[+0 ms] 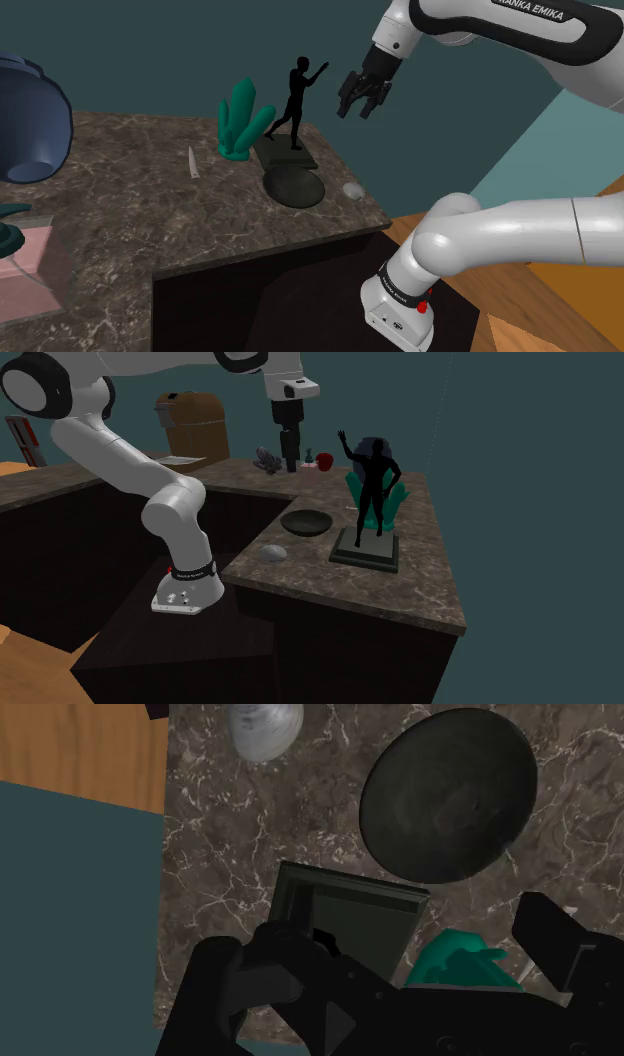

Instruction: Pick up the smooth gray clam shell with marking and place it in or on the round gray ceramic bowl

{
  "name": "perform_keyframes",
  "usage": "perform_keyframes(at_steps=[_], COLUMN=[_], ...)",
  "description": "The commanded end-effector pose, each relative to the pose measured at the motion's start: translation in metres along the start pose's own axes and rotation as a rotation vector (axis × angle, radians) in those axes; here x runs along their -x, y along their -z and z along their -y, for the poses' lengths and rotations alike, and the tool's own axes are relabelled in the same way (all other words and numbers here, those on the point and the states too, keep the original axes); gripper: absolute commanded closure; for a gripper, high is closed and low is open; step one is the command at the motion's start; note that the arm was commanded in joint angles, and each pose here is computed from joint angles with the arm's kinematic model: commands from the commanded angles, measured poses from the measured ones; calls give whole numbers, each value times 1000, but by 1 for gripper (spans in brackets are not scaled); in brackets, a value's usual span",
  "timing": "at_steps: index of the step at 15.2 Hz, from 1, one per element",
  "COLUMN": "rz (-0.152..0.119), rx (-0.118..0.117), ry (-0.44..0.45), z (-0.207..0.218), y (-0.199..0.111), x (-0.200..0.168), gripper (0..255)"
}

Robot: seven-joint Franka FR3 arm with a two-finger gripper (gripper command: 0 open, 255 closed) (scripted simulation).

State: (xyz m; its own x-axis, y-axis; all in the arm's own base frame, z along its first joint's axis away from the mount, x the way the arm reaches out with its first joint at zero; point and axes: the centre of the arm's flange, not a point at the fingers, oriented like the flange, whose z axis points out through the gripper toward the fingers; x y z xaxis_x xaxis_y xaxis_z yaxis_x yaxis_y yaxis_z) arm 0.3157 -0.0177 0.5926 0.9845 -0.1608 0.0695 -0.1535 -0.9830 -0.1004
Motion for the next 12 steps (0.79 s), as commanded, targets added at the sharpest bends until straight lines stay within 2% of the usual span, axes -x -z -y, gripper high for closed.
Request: perform_keyframes(at_steps=[1,12], rz=[0,141], rx=[0,-63], ry=[0,-121], z=[0,-86], y=[0,-123], x=[0,7], gripper=[0,0])
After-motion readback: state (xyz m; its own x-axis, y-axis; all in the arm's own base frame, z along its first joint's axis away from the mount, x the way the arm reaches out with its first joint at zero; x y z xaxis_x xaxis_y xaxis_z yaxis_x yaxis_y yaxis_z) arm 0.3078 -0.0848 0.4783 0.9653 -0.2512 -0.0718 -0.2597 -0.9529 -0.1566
